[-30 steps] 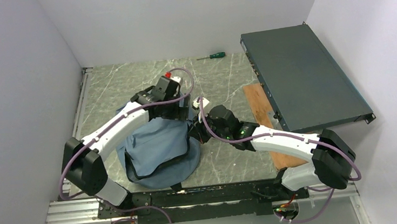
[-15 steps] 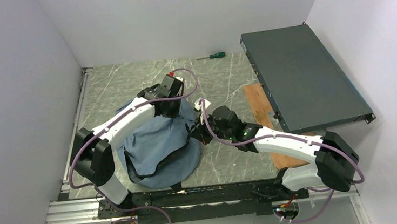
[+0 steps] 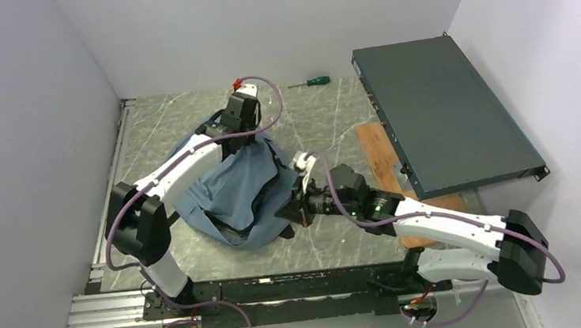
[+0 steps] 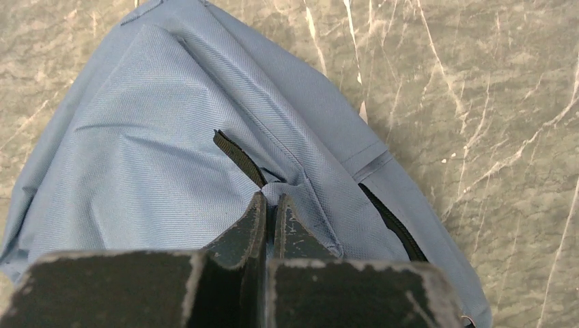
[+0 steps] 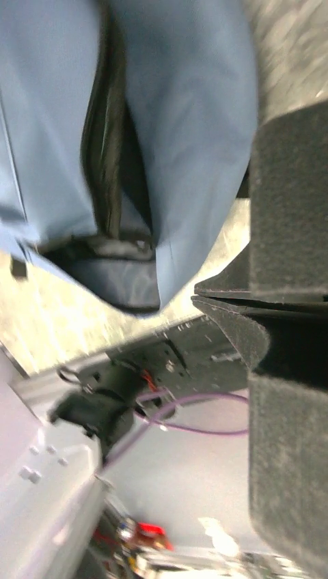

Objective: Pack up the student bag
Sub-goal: Zip the student bag at the center of the board.

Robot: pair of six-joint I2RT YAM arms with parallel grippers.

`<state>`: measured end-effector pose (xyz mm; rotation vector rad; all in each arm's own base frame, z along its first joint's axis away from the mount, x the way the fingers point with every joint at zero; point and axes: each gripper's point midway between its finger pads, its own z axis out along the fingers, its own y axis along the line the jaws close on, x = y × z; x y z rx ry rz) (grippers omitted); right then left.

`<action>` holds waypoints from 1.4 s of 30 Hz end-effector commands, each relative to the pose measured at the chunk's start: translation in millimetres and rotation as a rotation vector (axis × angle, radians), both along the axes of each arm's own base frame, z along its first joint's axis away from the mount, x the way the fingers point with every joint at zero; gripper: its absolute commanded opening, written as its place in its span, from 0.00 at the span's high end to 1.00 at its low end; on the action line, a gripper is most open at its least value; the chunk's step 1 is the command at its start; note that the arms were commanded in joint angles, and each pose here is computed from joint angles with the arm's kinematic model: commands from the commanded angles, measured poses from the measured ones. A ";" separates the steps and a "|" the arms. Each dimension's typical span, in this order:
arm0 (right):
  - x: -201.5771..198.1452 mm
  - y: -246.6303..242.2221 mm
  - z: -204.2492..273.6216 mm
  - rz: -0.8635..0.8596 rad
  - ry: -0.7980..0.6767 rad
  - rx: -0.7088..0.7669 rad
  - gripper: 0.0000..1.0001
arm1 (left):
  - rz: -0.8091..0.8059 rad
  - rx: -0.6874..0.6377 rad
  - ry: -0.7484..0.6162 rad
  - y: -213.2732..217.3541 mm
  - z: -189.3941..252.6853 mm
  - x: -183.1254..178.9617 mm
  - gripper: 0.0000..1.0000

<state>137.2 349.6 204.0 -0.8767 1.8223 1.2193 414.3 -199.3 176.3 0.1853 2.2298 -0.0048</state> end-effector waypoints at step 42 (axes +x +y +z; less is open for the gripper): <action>136.7 -6.4 -40.4 -0.282 -0.384 -0.635 0.60 | -0.235 -0.111 -0.109 -2.8 38.4 -49.3 1.00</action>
